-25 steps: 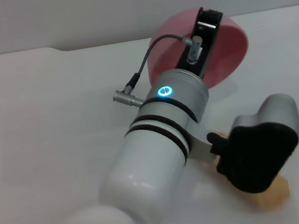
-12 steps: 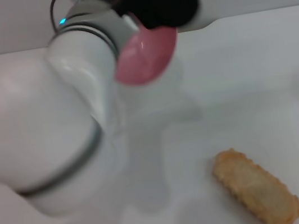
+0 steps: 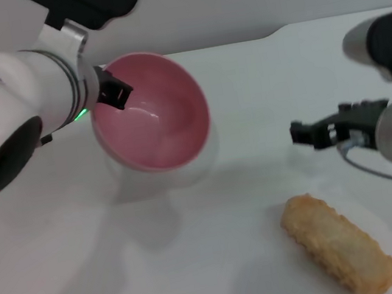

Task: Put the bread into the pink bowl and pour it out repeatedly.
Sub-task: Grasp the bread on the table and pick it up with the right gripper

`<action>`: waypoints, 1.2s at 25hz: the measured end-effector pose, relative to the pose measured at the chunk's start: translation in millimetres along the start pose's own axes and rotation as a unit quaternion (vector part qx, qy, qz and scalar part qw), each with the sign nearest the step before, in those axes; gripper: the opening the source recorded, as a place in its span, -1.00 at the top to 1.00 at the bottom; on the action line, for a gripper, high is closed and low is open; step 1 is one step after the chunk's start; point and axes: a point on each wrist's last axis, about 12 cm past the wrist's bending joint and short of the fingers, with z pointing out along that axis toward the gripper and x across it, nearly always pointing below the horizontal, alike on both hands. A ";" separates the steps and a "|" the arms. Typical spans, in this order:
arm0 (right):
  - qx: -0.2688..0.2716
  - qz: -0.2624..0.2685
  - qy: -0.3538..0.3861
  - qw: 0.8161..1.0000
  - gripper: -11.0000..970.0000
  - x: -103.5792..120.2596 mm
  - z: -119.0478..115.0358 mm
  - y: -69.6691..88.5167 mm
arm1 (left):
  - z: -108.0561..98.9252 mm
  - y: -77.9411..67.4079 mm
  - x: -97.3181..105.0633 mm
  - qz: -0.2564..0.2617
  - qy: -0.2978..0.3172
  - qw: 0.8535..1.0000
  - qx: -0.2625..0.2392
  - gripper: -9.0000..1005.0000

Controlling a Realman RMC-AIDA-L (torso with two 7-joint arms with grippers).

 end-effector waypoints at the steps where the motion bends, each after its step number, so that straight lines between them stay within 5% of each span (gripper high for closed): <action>1: -0.001 -0.002 0.007 1.000 -0.60 2.6 0.8 1.5 | 3.6 2.6 2.3 -0.003 0.004 1.000 -0.003 0.89; 13: -0.036 -0.036 0.055 0.997 -0.59 24.2 -3.0 36.0 | 20.6 10.1 -0.3 -0.006 0.027 1.000 -0.010 0.89; 30: -0.039 0.003 0.102 0.994 -0.58 47.2 17.7 37.4 | 27.5 15.8 -6.1 -0.007 0.031 0.999 -0.017 0.89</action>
